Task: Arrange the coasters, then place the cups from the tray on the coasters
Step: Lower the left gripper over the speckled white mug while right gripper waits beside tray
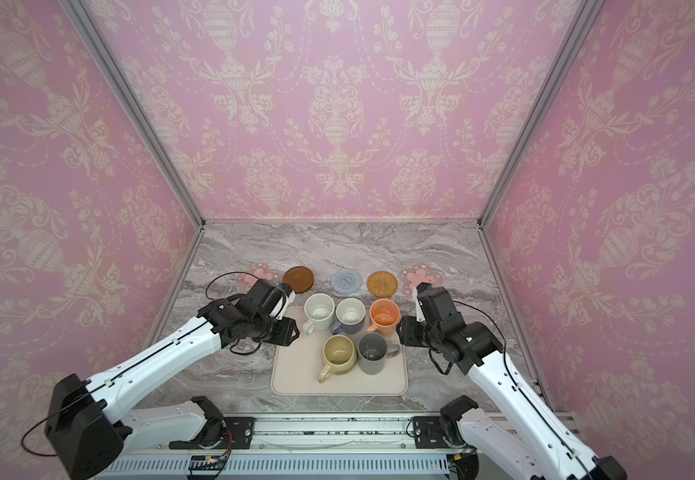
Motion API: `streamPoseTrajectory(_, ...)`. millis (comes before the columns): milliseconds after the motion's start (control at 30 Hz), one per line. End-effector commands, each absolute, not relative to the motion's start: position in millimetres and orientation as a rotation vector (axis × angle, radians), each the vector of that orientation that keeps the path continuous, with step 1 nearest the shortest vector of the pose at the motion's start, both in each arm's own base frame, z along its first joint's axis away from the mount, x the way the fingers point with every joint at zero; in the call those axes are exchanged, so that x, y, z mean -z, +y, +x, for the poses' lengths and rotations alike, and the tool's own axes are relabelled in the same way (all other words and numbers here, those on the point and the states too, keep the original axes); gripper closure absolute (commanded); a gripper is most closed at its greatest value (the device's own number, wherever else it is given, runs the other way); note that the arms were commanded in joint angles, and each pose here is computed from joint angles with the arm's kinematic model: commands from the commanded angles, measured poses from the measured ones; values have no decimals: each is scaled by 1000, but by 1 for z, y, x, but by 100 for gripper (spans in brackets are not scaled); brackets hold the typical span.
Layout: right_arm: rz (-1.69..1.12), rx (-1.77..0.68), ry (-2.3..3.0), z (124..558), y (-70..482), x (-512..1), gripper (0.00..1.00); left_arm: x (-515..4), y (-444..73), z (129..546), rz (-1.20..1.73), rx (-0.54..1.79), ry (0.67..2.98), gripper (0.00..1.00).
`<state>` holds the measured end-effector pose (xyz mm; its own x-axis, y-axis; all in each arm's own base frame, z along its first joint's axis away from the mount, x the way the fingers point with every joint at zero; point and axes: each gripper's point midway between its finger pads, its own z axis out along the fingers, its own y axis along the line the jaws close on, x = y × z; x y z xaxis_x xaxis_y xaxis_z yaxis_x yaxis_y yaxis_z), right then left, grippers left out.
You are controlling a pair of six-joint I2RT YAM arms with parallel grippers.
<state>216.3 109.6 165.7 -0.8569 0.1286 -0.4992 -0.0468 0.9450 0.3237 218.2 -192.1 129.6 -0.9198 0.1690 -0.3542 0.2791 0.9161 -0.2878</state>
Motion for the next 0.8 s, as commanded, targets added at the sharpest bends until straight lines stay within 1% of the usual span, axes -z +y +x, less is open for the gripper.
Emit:
streamPoseTrajectory(0, -16, -416, 2559, 218, 111, -174, 50, -133, -202, 226, 319, 483, 2730, 53)
streamPoseTrajectory(333, -29, -421, 2557, 224, 115, -173, 49, -117, -212, 244, 358, 394, 2735, 51)
streamPoseTrajectory(767, -65, -392, 2582, 230, 116, -168, 47, -98, -231, 265, 337, 412, 2733, 51)
